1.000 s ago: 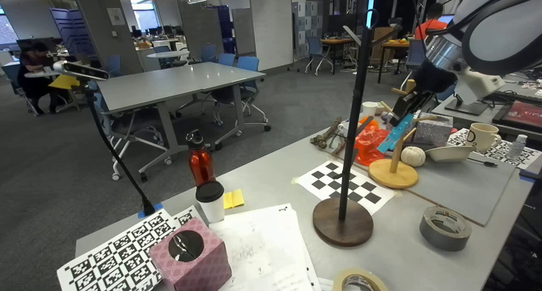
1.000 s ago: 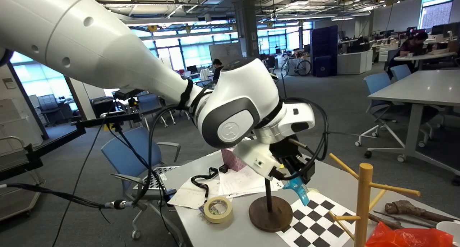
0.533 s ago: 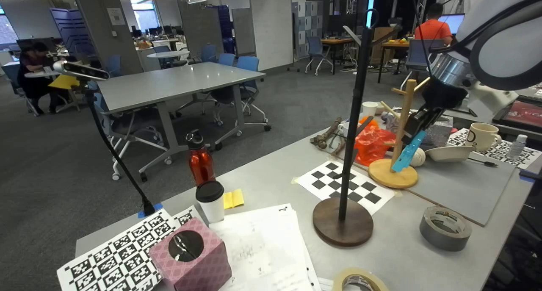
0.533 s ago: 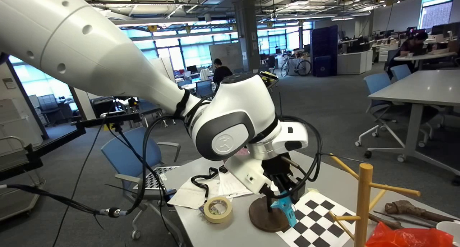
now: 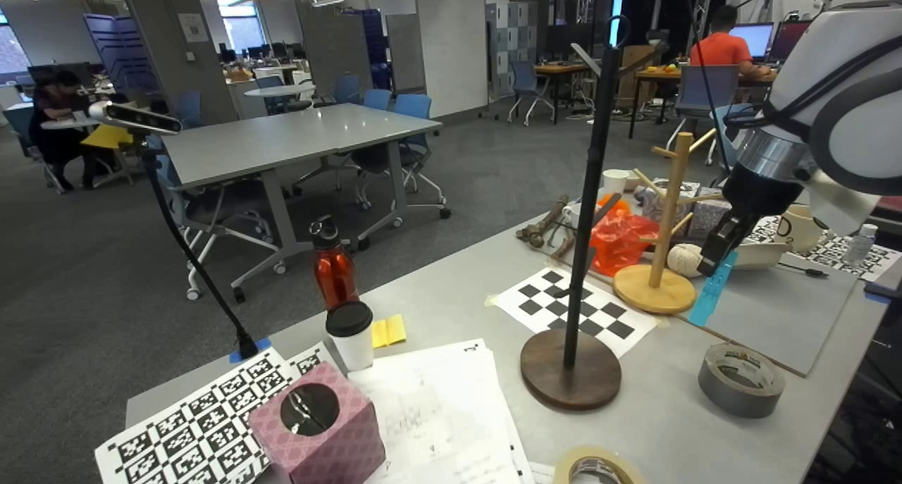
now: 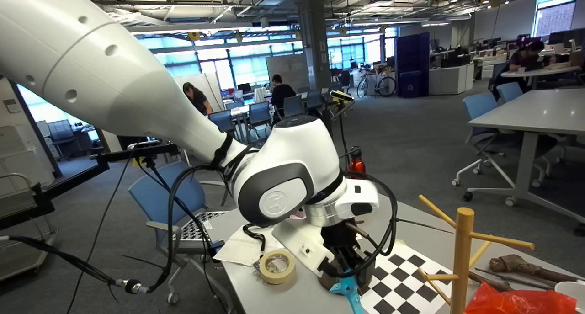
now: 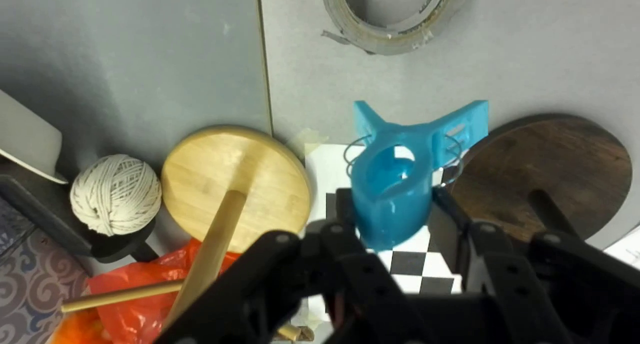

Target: Remove the peg from the stand and place it on the masking tape

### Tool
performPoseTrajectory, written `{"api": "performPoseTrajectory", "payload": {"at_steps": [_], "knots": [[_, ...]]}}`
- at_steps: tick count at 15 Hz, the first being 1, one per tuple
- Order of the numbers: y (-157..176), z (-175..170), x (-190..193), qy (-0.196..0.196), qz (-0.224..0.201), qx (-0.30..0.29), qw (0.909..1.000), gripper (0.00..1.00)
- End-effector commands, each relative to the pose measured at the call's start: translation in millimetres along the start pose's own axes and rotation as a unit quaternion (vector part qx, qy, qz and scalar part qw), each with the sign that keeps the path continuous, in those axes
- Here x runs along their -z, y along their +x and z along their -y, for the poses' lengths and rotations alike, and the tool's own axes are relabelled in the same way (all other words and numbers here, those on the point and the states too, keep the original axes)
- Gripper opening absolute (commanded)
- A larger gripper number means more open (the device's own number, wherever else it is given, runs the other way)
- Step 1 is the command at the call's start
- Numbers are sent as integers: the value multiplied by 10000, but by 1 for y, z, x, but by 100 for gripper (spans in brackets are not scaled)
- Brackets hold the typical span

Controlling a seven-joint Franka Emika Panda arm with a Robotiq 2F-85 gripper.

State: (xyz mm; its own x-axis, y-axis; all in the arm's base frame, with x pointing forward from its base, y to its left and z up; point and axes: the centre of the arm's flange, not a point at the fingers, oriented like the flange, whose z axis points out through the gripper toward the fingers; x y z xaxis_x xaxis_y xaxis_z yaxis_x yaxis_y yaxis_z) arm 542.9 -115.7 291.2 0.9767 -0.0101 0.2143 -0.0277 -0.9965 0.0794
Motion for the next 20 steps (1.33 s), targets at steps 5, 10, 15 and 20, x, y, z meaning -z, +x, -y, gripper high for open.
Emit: {"api": "performPoseTrajectory", "payload": {"at_steps": [5, 10, 15, 20], "knots": [[-44, 14, -14, -59, 592, 389, 9975, 16], [-59, 24, -28, 47, 844, 419, 9955, 16], [-65, 24, -38, 69, 1065, 364, 9936, 16], [-61, 15, -46, 125, 1308, 166, 9912, 16]]}}
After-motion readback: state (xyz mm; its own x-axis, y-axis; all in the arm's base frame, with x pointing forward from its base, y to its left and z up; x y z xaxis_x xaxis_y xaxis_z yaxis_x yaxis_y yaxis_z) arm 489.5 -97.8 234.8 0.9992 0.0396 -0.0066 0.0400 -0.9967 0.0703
